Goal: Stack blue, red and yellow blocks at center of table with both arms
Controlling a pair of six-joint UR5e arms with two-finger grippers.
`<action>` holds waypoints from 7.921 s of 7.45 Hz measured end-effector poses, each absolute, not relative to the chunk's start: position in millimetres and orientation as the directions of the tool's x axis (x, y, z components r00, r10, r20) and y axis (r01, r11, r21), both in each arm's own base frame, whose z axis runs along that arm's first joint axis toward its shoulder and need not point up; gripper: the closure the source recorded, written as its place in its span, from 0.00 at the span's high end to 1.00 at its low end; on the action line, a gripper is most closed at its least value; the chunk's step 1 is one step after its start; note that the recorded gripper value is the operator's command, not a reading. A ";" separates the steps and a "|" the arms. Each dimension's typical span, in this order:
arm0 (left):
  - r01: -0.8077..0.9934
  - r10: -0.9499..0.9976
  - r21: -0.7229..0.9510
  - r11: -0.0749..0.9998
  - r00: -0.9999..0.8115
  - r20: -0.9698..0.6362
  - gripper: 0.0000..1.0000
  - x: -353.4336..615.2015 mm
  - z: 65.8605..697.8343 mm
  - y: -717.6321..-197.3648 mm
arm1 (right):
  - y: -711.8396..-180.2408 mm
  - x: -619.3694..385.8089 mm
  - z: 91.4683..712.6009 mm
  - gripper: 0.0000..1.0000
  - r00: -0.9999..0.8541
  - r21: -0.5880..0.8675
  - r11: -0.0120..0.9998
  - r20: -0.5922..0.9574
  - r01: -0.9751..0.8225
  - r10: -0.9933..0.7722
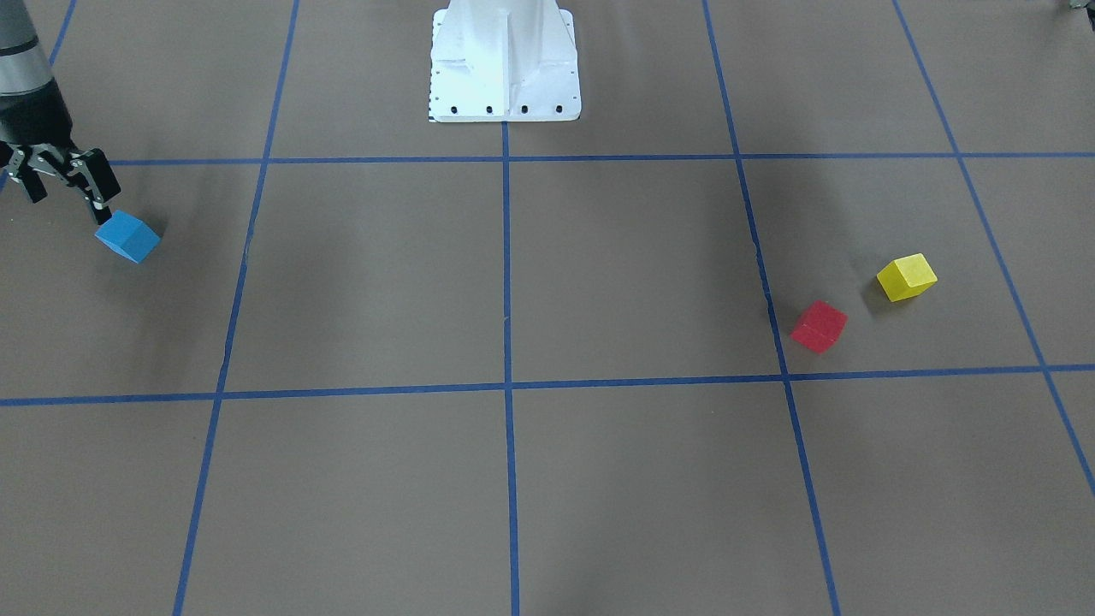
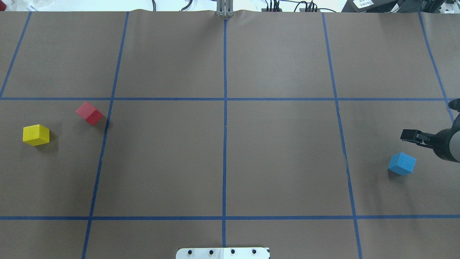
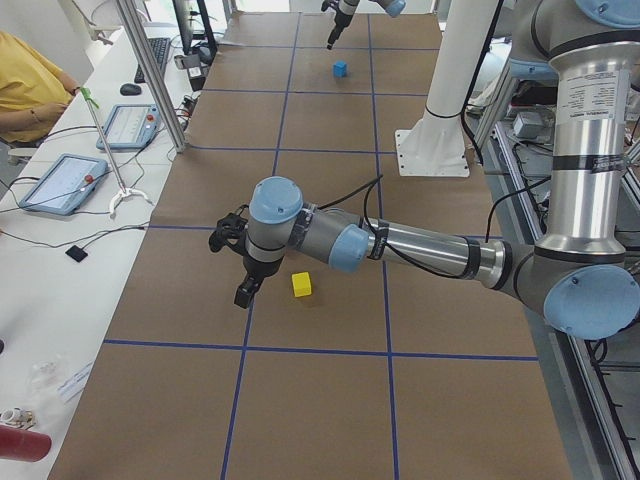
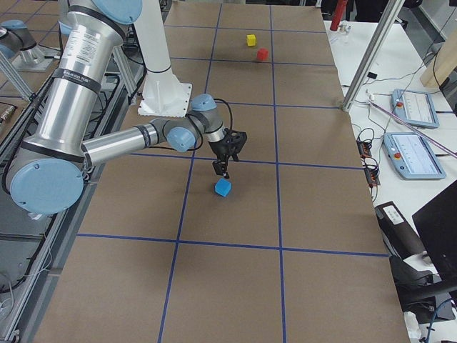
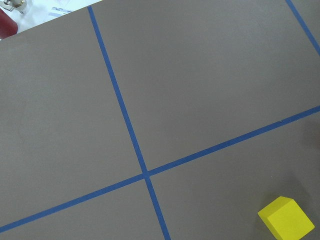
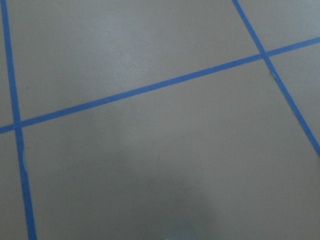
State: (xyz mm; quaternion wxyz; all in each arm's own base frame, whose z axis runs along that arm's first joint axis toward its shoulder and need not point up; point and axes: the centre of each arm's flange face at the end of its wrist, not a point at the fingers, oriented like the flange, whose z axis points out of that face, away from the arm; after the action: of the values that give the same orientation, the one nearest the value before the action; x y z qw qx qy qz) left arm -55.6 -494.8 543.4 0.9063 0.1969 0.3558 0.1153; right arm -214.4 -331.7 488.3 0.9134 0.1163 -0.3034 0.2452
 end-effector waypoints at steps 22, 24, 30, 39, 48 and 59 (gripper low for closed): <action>-0.071 0.340 0.424 0.903 0.720 -0.604 1.00 -55.7 553.1 -492.4 | -425.6 -529.6 265.7 0.00 0.657 0.308 0.898 0.753 -0.314 -0.028; -0.071 0.337 0.419 0.905 0.720 -0.606 1.00 -55.8 555.3 -492.0 | -430.7 -588.1 230.1 0.00 0.654 0.293 0.905 0.756 -0.309 -0.021; -0.071 0.334 0.415 0.907 0.720 -0.608 1.00 -55.6 557.6 -493.2 | -431.8 -640.6 217.7 0.99 0.685 0.303 0.907 0.728 -0.294 -0.021; 0.041 0.293 0.459 0.887 0.718 -0.632 1.00 -52.1 496.8 -519.5 | -613.4 -408.3 211.4 1.00 0.692 0.246 0.919 0.721 -0.309 0.040; 0.087 0.321 0.479 0.874 0.636 -0.702 1.00 251.2 446.1 -471.6 | -586.3 42.3 521.3 1.00 0.692 0.403 0.912 0.637 0.076 -0.339; -0.238 0.619 0.606 0.759 0.556 -0.556 0.99 309.3 491.1 -505.9 | -581.7 44.8 527.0 1.00 0.694 0.409 0.910 0.634 0.075 -0.342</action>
State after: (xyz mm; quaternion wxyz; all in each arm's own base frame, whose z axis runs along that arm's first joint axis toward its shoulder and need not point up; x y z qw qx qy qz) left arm 309.3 -505.9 491.1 0.8490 0.2388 0.3982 0.2524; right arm 44.8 -581.7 527.0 0.9028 0.1785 -0.3739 -0.1152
